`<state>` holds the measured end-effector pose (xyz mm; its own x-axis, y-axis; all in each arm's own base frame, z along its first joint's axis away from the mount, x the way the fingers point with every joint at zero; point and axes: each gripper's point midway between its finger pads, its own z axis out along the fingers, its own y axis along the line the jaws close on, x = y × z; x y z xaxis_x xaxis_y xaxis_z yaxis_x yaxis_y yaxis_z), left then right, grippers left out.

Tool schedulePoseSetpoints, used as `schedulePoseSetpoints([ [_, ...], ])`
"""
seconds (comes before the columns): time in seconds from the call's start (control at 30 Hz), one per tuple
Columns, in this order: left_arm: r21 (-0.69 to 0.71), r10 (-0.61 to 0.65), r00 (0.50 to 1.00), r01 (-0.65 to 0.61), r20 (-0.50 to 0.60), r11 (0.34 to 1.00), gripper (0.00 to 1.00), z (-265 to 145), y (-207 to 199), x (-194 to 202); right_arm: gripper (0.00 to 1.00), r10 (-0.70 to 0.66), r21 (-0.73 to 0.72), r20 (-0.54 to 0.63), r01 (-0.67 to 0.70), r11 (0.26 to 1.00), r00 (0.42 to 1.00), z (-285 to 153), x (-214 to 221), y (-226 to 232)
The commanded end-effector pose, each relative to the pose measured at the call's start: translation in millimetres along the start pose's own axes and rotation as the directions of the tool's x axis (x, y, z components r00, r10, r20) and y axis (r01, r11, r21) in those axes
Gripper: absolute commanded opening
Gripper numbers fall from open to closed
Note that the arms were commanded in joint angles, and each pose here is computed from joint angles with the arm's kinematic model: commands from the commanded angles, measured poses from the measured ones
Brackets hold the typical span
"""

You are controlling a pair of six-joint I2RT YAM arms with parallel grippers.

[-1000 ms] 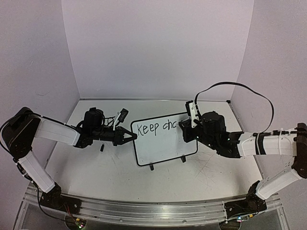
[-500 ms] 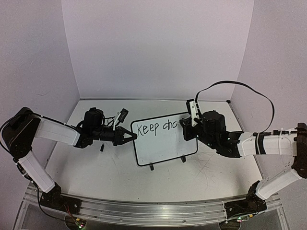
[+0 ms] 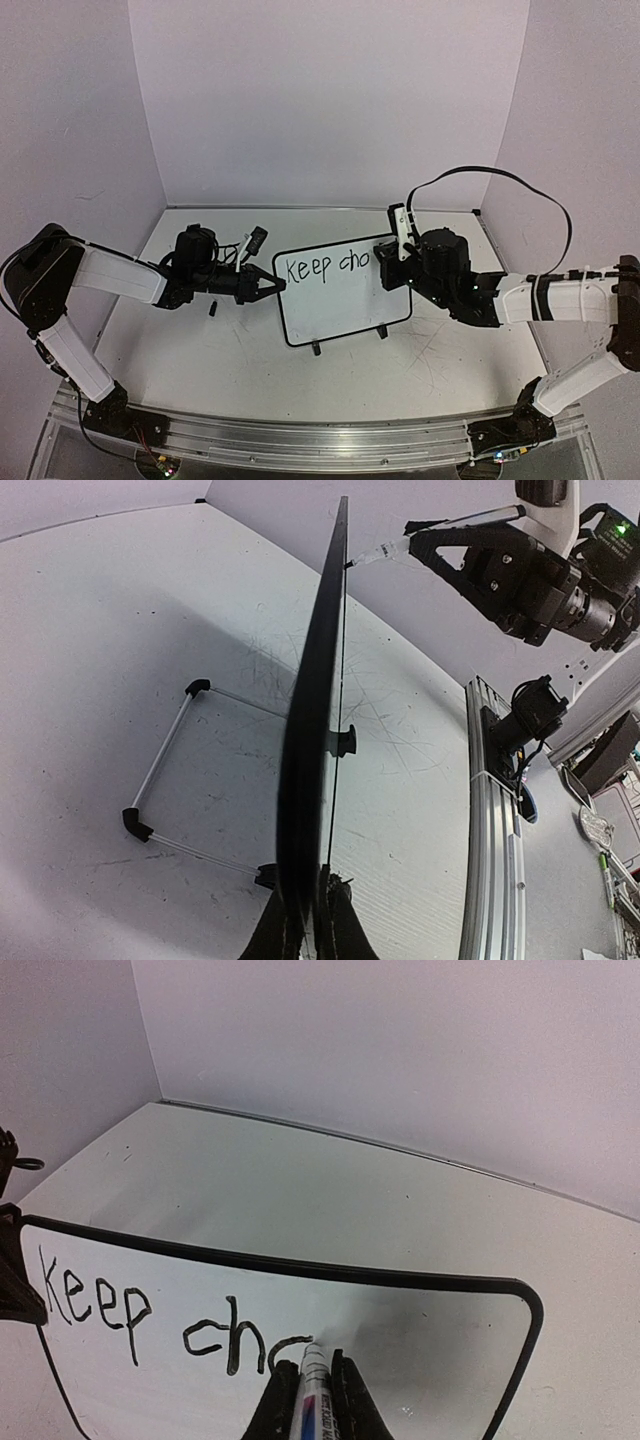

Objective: Write a sentence on the whiteboard

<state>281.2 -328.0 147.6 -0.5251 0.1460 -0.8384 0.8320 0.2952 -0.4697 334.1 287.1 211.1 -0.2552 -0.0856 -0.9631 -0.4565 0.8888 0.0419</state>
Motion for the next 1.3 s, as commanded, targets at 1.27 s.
schedulePoseSetpoints([
  [1.27, -0.097, 0.068, 0.998, -0.066, 0.012, 0.993, 0.0, -0.3, 15.7, -11.2, 0.0, 0.041, -0.011, -0.039, -0.042, 0.999, 0.998, -3.7, 16.0, -1.2],
])
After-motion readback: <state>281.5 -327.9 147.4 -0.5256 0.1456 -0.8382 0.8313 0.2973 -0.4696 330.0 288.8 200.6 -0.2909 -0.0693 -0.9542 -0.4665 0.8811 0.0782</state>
